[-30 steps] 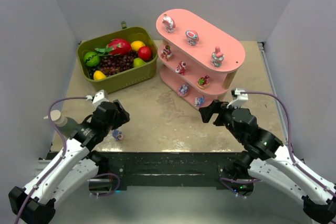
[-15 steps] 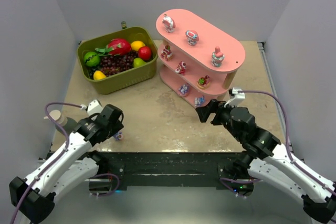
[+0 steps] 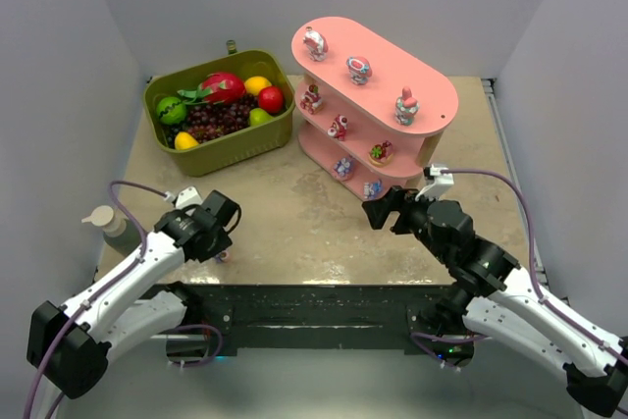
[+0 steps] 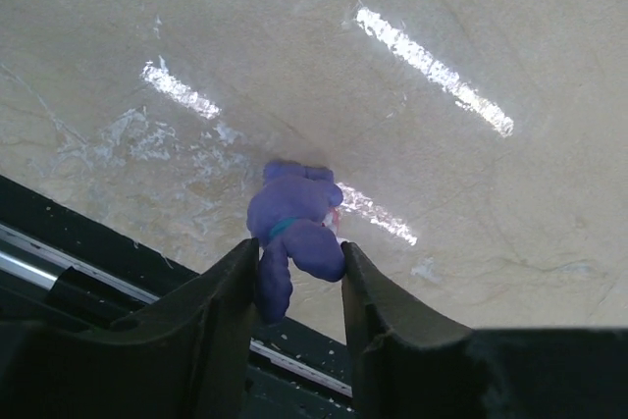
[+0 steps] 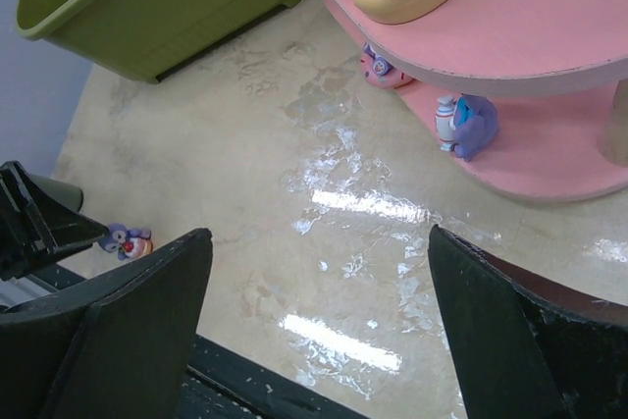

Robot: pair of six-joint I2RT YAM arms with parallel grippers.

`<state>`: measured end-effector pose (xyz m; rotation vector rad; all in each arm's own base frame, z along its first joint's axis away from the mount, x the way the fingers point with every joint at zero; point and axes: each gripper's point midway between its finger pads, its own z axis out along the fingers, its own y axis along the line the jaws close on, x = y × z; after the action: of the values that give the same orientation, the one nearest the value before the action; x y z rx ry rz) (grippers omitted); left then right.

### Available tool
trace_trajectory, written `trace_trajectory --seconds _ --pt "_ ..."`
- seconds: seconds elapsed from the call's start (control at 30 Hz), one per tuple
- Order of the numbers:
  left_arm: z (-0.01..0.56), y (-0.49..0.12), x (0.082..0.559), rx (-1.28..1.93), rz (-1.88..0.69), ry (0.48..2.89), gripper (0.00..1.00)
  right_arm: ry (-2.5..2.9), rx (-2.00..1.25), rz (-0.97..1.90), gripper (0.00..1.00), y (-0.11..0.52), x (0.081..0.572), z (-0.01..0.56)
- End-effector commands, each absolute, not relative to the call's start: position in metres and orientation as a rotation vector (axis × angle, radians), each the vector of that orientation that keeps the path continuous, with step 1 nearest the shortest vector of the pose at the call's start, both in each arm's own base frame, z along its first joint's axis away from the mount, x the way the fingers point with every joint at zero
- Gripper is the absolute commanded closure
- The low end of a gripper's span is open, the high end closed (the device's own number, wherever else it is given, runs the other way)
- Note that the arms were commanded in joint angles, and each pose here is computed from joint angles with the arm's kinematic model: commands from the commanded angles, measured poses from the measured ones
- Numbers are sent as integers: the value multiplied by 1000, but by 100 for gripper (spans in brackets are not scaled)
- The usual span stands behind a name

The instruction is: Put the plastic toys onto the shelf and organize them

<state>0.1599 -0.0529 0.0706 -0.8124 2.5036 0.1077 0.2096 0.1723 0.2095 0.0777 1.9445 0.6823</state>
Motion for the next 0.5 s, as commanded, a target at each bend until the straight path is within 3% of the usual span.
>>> trace_trajectory --seconds 0.0,0.2,0.47 --pt "74 -63 172 -764 50 2490 65 1916 91 691 5 174 214 213" --pt "71 -72 183 -664 24 2506 87 1913 98 679 5 170 214 213" --pt "103 -125 230 -232 -246 2439 98 1916 117 668 5 168 215 211"
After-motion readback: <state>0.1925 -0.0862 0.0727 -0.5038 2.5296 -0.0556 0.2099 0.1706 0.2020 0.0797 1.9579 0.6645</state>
